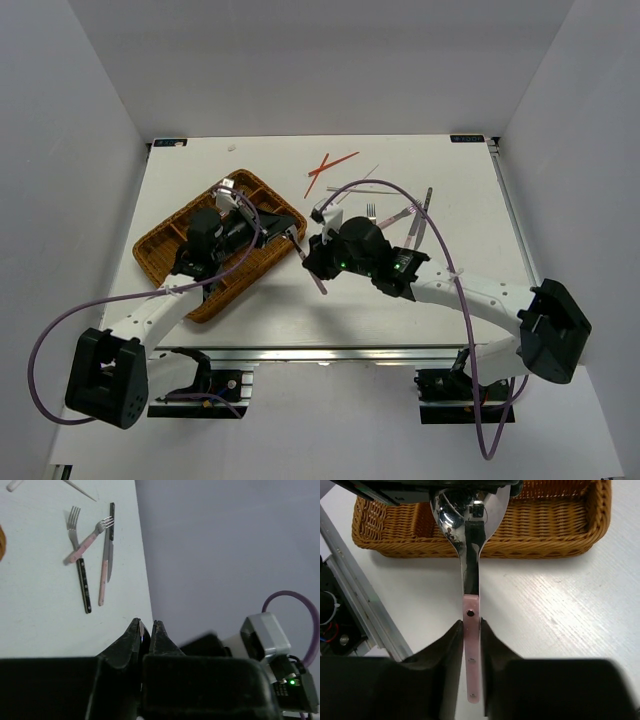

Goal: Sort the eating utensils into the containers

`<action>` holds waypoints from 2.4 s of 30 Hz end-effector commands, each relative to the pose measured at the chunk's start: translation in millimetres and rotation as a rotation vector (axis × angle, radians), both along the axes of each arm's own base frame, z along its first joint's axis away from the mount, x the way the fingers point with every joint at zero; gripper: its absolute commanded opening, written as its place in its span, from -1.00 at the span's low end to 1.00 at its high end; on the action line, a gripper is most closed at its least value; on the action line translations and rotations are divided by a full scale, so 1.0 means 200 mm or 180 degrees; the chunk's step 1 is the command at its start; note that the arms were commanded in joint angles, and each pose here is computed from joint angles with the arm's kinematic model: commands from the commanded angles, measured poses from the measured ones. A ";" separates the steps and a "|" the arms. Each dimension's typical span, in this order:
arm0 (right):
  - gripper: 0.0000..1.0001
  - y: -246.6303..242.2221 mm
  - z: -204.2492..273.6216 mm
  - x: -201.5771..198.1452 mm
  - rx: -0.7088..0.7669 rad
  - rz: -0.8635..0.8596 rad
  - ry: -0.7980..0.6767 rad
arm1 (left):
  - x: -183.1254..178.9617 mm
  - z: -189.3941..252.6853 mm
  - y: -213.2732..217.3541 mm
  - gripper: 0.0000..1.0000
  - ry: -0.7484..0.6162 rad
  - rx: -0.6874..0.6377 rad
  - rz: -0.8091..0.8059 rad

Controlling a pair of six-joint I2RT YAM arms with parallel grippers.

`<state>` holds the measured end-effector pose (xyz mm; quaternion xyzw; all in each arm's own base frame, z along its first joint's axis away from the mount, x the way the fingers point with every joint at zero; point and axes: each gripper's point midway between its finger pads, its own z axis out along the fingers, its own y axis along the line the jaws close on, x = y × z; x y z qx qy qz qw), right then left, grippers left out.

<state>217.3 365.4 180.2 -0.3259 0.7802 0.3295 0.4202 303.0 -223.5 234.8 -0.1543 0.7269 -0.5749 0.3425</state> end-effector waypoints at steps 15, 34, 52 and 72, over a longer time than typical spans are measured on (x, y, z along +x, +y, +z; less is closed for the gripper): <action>0.79 -0.46 0.39 0.14 0.0333 -0.1339 -0.0394 | 0.50 0.05 1.26 -1.00 0.0521 -0.0386 0.3459; 0.79 -0.51 0.33 0.08 0.0193 -0.1144 -0.0468 | 0.63 -0.23 1.66 -1.00 0.0199 -0.1142 0.4933; 0.79 -0.52 0.24 0.12 -0.0026 -0.1129 -0.0388 | 0.62 -0.32 1.48 0.96 0.0770 -0.0479 0.4801; 0.79 -0.84 -0.11 0.41 -0.0539 -0.2367 0.0591 | 0.27 0.13 1.22 0.96 0.0441 0.2739 0.2653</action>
